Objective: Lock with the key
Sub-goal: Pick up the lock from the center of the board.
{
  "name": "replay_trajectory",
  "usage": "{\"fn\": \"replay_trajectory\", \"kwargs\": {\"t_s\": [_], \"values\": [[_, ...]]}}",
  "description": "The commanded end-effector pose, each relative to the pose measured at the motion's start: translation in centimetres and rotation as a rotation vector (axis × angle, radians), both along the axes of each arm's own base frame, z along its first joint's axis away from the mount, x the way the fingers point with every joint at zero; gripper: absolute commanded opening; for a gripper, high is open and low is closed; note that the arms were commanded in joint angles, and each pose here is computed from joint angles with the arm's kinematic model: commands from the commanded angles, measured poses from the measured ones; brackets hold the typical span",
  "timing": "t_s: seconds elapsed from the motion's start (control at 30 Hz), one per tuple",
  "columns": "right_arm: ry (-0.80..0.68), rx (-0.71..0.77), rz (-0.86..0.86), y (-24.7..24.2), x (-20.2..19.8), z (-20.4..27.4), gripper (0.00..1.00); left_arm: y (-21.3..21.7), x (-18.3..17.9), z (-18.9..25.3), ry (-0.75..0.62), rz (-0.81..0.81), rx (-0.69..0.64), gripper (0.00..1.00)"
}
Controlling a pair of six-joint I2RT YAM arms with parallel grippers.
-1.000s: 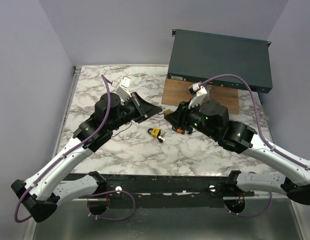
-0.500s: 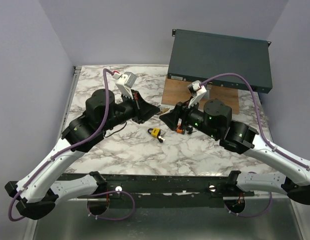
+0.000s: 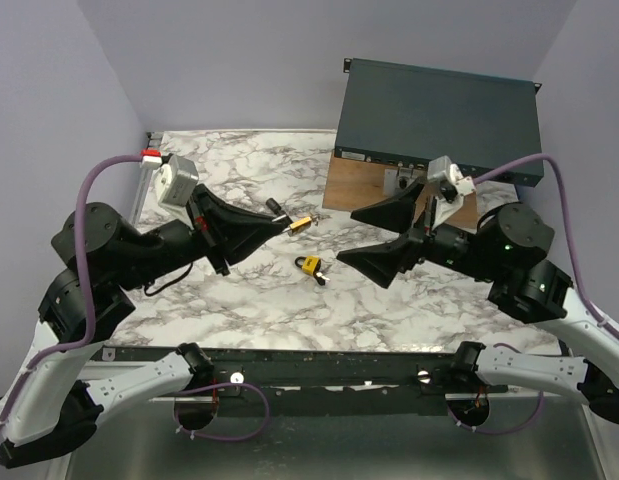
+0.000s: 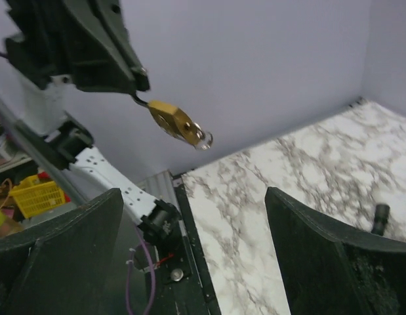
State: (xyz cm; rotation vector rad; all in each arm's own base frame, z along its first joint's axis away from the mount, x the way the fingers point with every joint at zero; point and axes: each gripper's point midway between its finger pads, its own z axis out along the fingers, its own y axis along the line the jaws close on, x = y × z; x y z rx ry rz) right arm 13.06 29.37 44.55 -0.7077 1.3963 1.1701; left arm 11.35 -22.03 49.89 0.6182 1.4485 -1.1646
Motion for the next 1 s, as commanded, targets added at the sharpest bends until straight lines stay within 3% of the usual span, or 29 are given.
{"fn": "replay_trajectory", "kwargs": {"t_s": [0.0, 0.33, 0.5, 0.7, 0.87, 0.97], "values": [[-0.146, 0.051, 0.231, 1.2, -3.7, 3.9, 0.9, -0.2, -3.6, 1.0, -0.058, -0.175, 0.01, 0.0], [-0.166, 0.008, 0.418, 3.4, -5.6, 3.5, 0.83, -0.7, -6.3, 1.3, -0.036, -0.335, -0.028, 0.0], [-0.16, 0.007, 0.473, 3.3, -6.6, 2.9, 0.72, -1.3, -6.6, 1.0, -0.015, -0.377, -0.036, 0.0], [-0.136, -0.001, 0.54, 3.1, -7.7, 2.4, 0.49, -1.7, -6.4, 1.3, 0.003, -0.388, -0.054, 0.0], [-0.116, -0.008, 0.547, 3.0, -8.0, 1.9, 0.48, -1.8, -6.0, 1.9, 0.01, -0.369, -0.072, 0.0], [-0.11, 0.001, 0.532, 2.9, -7.8, 2.0, 0.41, -2.0, -5.8, 1.8, 0.022, -0.369, -0.07, 0.0]]}}
